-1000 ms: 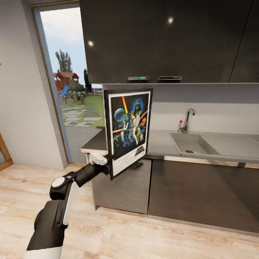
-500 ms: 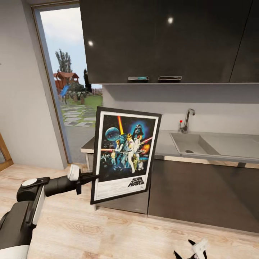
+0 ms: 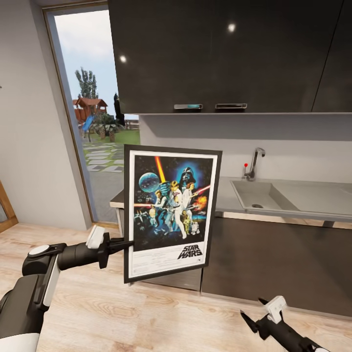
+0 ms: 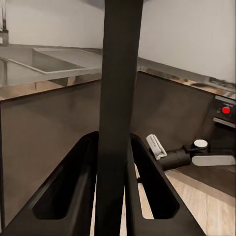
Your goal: Pick up the poster from the kitchen countertop and hang it on one of the wall nails in the kitchen.
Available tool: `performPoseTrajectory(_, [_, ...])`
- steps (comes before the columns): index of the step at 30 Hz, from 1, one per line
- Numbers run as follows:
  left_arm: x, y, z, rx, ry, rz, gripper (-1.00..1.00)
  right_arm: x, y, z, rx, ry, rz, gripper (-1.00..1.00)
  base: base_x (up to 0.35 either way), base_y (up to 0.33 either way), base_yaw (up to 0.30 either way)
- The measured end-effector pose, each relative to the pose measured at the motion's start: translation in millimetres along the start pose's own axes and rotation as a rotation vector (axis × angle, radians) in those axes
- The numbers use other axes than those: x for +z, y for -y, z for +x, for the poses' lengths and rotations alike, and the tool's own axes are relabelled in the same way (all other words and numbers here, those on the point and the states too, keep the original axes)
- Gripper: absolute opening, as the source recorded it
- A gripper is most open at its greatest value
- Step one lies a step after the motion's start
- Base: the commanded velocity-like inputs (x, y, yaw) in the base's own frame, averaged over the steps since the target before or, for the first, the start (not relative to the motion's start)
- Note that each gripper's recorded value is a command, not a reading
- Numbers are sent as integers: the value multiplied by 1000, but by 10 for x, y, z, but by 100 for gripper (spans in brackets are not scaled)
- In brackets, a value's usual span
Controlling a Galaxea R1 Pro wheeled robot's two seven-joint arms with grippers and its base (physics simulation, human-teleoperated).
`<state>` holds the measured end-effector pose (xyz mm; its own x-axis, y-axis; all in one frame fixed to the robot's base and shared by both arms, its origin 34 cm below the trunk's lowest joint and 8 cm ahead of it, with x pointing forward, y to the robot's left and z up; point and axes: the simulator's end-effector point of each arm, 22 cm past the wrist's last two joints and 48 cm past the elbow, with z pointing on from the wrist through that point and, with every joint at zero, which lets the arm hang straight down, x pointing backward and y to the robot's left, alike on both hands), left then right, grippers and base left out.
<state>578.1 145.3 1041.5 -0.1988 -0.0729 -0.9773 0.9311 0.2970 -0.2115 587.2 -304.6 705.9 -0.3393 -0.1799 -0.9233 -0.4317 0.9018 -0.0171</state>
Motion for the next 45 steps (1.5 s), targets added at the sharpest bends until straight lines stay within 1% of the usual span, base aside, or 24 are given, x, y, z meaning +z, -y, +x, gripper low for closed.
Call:
performPoseTrajectory(7, [0,0,0,0,0,0,-100,100,3,-293,-13,29,-33,100,0,0,0])
performPoseTrajectory(9, [59,23,8,9,-8,1,-100,106,-155,-146,2,-2,-64,100,0,0,0])
performPoseTrajectory(13, [162,60,-2,28,-15,-2,-100,-3,-99,-90,15,-16,-68,100,0,0,0])
performPoseTrajectory(17, [189,114,-11,34,-14,17,-100,-116,-44,-38,26,-31,-73,100,0,0,0])
performPoseTrajectory(18, [190,118,-11,34,-14,19,-100,-366,-718,-238,168,-105,-407,100,0,0,0])
performPoseTrajectory(19, [190,123,-12,35,-14,20,-100,-529,-1024,-799,107,-27,-581,100,0,0,0])
performPoseTrajectory(20, [191,127,-10,35,-14,22,-100,-569,-995,-955,110,-20,-596,100,0,0,0])
performPoseTrajectory(22, [191,130,-9,35,-15,24,-100,-602,-936,-1096,121,-10,-599,100,0,0,0])
performPoseTrajectory(23, [191,137,-8,35,-15,27,-100,-640,-862,-1305,135,14,-611,100,0,0,0])
performPoseTrajectory(27, [190,182,-1,36,-17,48,-100,-689,-800,-1652,147,54,-654,100,0,0,0])
performPoseTrajectory(31, [184,226,9,35,-21,68,-100,-713,-708,-1905,159,86,-667,100,0,0,0])
performPoseTrajectory(37, [139,198,22,38,-33,59,-100,-721,-630,-2081,161,112,-667,100,0,0,0])
performPoseTrajectory(45, [88,172,30,41,-43,51,-100,-690,-525,-2322,142,147,-660,100,0,0,0])
